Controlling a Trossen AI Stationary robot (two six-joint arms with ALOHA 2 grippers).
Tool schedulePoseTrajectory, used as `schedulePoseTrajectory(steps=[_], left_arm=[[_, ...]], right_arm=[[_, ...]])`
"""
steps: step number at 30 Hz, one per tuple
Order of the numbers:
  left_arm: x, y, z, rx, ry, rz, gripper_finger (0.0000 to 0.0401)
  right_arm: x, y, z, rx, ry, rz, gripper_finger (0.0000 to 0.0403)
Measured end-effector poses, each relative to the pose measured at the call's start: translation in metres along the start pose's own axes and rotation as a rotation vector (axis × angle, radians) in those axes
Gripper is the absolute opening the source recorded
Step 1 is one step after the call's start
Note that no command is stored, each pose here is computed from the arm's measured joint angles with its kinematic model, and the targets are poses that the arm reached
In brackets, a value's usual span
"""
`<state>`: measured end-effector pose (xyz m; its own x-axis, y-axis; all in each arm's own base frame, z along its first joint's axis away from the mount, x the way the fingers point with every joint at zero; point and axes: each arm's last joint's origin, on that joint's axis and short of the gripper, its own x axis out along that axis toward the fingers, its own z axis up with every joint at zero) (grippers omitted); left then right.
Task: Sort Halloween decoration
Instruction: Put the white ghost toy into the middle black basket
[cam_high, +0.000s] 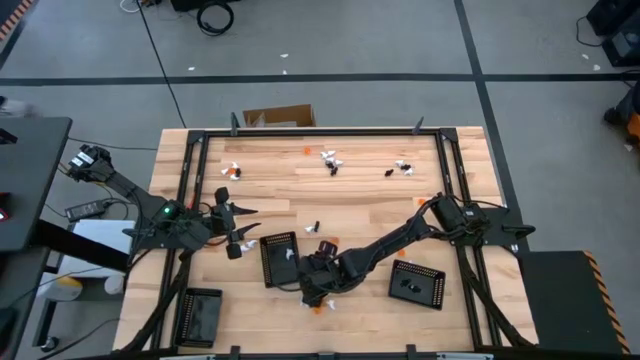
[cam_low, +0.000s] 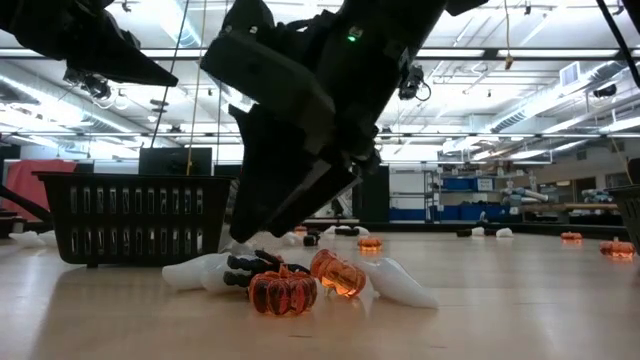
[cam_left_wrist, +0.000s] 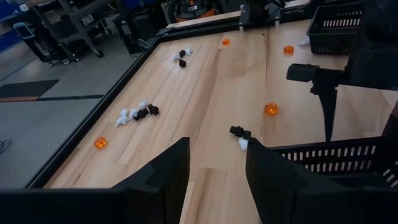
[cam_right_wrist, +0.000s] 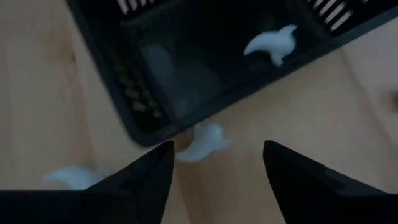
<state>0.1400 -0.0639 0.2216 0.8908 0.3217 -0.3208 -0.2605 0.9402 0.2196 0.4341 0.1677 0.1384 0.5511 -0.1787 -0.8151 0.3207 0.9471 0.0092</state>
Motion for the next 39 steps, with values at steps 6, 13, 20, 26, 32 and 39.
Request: schedulePoseTrajectory(steps=[6, 13, 20, 26, 32, 39], left_arm=[[0.000, 0.000, 0.000, -0.001, 0.000, 0.000, 0.0162], [0.000, 0.000, 0.000, 0.000, 0.001, 0.000, 0.0162], [0.000, 0.000, 0.000, 0.000, 0.001, 0.000, 0.0162], [0.000, 0.000, 0.000, 0.001, 0.001, 0.000, 0.0162], [0.000, 0.000, 0.000, 0.001, 0.001, 0.000, 0.0162], [0.000, 0.000, -0.001, 0.004, 0.003, 0.001, 0.0162]], right_arm=[[0.006, -0.001, -0.004, -0.005, -0.025, 0.029, 0.0256], [0.013, -0.006, -0.013, 0.019, -0.007, 0.030, 0.0254], [0.014, -0.010, -0.013, -0.002, -0.009, -0.019, 0.0252], [0.010, -0.015, -0.015, -0.046, 0.036, -0.049, 0.0252], [0.009, -0.012, -0.010, -0.028, 0.008, 0.011, 0.0252], [0.008, -0.009, -0.005, -0.013, -0.047, 0.033, 0.0252]])
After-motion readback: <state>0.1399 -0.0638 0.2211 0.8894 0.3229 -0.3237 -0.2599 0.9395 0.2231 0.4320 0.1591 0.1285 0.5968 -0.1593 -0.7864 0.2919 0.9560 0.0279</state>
